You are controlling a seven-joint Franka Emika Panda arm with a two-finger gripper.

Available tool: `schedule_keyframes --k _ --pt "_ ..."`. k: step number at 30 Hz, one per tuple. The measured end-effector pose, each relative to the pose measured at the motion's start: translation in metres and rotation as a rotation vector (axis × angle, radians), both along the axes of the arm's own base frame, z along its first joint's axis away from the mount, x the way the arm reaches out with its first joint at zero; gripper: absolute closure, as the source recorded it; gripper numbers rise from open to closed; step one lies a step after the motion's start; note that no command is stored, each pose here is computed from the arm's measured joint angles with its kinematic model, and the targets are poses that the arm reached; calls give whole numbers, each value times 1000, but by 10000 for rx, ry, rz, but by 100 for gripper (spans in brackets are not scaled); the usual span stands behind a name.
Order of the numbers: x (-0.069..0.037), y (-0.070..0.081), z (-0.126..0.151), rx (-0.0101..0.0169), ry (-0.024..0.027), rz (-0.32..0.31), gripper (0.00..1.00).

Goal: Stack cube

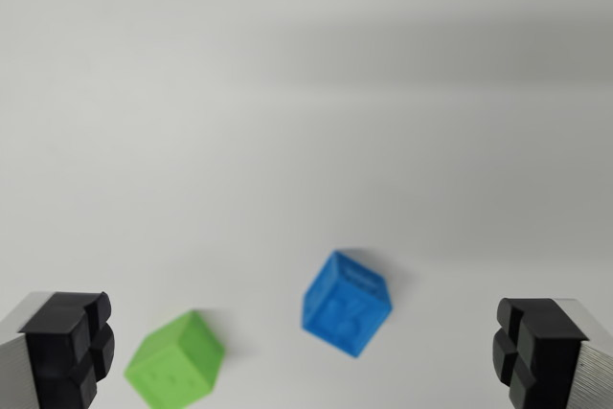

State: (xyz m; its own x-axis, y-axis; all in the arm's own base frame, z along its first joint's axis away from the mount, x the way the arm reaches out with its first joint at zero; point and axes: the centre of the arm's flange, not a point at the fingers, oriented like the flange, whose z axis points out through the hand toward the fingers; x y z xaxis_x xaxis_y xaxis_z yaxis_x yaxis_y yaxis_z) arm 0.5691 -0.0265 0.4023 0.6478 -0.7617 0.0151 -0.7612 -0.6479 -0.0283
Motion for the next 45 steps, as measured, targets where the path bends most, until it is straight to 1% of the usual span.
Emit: schedule_keyframes --k 4,6,11,15,18,19,22,24,30,37,41,43,45 --pt "-5 3 -4 -1 1 140 0" --pt "-8 5 -7 -1 14 222 0" --pt "-15 10 -15 -3 24 445 0" --pt "-22 14 -21 -4 46 646 0" --pt "-26 17 -26 -7 46 783 0" --pt "-28 19 -28 -8 59 839 0" --pt "-35 23 -34 -11 75 1032 0" --pt "-38 25 -37 -15 70 1132 0" --pt "-52 34 -51 -24 102 1530 0" --pt "-67 44 -66 -36 121 1997 0" --pt "-76 50 -75 -42 151 2259 0" --pt "-81 53 -79 -47 146 2410 0" --pt "-86 57 -84 -51 156 2565 0"
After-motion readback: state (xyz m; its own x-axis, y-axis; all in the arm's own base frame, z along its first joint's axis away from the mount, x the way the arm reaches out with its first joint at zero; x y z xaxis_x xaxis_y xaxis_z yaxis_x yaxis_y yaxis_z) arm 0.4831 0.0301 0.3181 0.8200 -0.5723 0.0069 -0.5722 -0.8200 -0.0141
